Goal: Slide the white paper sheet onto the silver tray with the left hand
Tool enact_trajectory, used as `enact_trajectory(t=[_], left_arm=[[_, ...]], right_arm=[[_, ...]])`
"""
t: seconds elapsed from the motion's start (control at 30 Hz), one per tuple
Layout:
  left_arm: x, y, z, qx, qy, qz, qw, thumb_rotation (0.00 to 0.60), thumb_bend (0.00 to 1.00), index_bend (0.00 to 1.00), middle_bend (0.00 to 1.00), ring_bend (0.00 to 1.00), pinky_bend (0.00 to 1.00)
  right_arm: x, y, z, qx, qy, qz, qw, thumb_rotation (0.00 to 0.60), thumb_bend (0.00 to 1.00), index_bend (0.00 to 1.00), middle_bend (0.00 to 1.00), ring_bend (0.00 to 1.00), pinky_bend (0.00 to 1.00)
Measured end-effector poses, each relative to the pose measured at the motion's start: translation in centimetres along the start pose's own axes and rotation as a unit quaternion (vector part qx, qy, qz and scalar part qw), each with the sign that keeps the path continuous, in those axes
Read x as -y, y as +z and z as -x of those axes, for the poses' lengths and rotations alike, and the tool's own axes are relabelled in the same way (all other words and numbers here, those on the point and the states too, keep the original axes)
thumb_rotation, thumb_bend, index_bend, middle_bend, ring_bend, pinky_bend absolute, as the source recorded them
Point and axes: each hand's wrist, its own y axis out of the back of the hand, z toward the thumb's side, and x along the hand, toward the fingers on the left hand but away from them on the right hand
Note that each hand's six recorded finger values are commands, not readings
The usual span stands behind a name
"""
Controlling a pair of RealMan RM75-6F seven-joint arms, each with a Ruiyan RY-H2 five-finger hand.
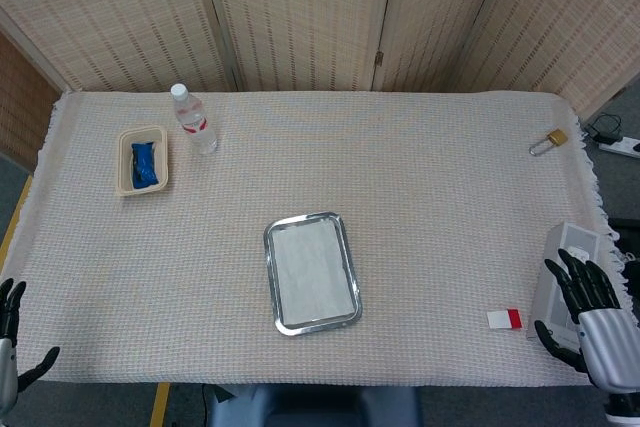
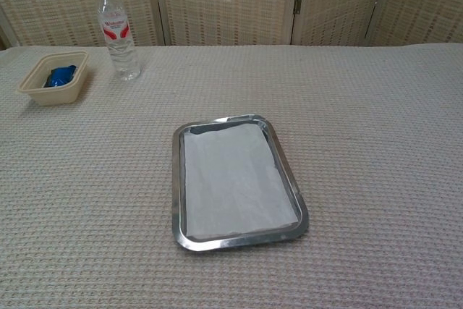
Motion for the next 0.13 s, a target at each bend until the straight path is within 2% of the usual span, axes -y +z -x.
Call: enact_trajectory(t=[0.13], left_arm=[[0.43, 0.34, 0.06, 0.004, -0.002, -0.009, 1.0000, 0.600, 0.12, 0.03, 0.08, 0.17, 0.24]], right_arm=[[-0.30, -0.05, 0.05, -0.003, -0.004, 0.006, 1.0000, 0.600, 0.40, 0.00, 0.00, 0.00, 0.00]])
